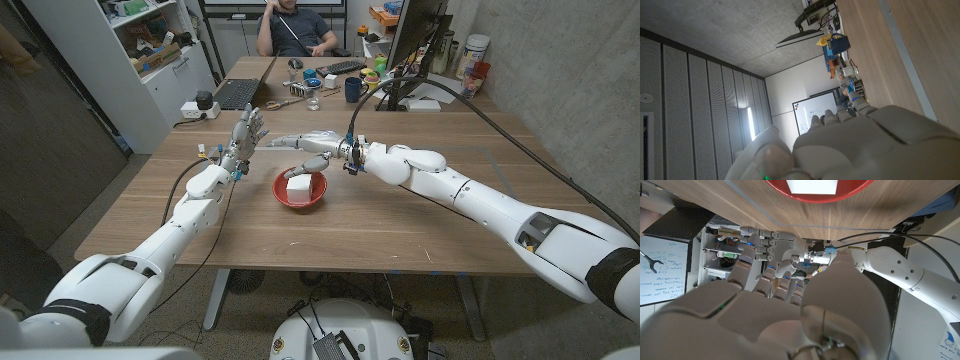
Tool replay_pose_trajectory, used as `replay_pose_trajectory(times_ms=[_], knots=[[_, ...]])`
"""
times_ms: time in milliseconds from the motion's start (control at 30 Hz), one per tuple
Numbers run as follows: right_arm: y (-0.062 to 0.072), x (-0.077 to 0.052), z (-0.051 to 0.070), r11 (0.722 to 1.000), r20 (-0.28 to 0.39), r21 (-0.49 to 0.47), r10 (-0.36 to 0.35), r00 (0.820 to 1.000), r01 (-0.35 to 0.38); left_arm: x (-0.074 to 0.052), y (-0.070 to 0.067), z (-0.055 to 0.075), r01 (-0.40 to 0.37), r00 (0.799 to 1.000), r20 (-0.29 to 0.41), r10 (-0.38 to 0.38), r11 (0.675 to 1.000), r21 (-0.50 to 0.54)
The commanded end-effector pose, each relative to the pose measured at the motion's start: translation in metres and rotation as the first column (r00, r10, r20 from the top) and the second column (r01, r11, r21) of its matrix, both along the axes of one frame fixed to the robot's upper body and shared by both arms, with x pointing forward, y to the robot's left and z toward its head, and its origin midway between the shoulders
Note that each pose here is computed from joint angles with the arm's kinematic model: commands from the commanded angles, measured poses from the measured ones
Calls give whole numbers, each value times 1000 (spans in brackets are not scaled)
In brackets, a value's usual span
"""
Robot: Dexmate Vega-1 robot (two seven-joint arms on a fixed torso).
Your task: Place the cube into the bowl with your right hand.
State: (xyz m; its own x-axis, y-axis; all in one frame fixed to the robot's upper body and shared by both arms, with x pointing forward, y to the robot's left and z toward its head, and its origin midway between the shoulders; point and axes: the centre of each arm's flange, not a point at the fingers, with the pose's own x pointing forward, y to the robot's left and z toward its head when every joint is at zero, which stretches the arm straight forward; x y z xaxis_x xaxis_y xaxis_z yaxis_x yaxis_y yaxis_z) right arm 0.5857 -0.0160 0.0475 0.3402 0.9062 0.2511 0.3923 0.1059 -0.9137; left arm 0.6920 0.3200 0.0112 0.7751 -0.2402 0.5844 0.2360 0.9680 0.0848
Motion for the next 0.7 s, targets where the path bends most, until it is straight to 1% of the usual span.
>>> replay_pose_trajectory(times_ms=[33, 67, 133, 200, 233, 300, 367, 500, 533, 600, 700], knots=[[-3, -5, 14, 999, 15, 44, 25, 1000, -26, 0, -2, 1, 2, 1000, 3, -2, 1000, 3], [-3, -5, 15, 998, 9, 50, 31, 999, -31, 0, -2, 1, 0, 1000, 3, 0, 1000, 4], [-4, -8, 18, 998, 38, 53, 33, 999, -35, 0, -2, 1, 2, 1000, 3, -2, 1000, 1], [-5, -9, 20, 997, 44, 62, 43, 998, -46, 0, -2, 1, 2, 1000, 2, -2, 1000, 1], [-6, -11, 21, 996, 63, 72, 46, 997, -51, 0, -3, 1, 4, 1000, 3, -4, 1000, 3], [-7, -13, 23, 994, 54, 82, 63, 997, -67, 0, -3, 1, 2, 1000, 4, -2, 1000, 4], [-7, -15, 25, 993, 66, 89, 66, 996, -72, 0, -3, 1, -1, 1000, 3, 1, 1000, 2], [-9, -16, 29, 991, 68, 108, 77, 995, -84, 0, -3, 1, 2, 1000, 5, -2, 1000, 2], [-9, -17, 29, 991, 81, 109, 73, 994, -81, 0, -3, 1, 1, 1000, 5, -1, 1000, 1], [-11, -15, 30, 989, 64, 119, 85, 994, -92, -1, -4, 1, 0, 1000, 5, 0, 1000, -1], [-10, -16, 30, 988, 72, 122, 82, 994, -91, -1, -4, 1, 2, 1000, 6, -2, 1000, 3]])
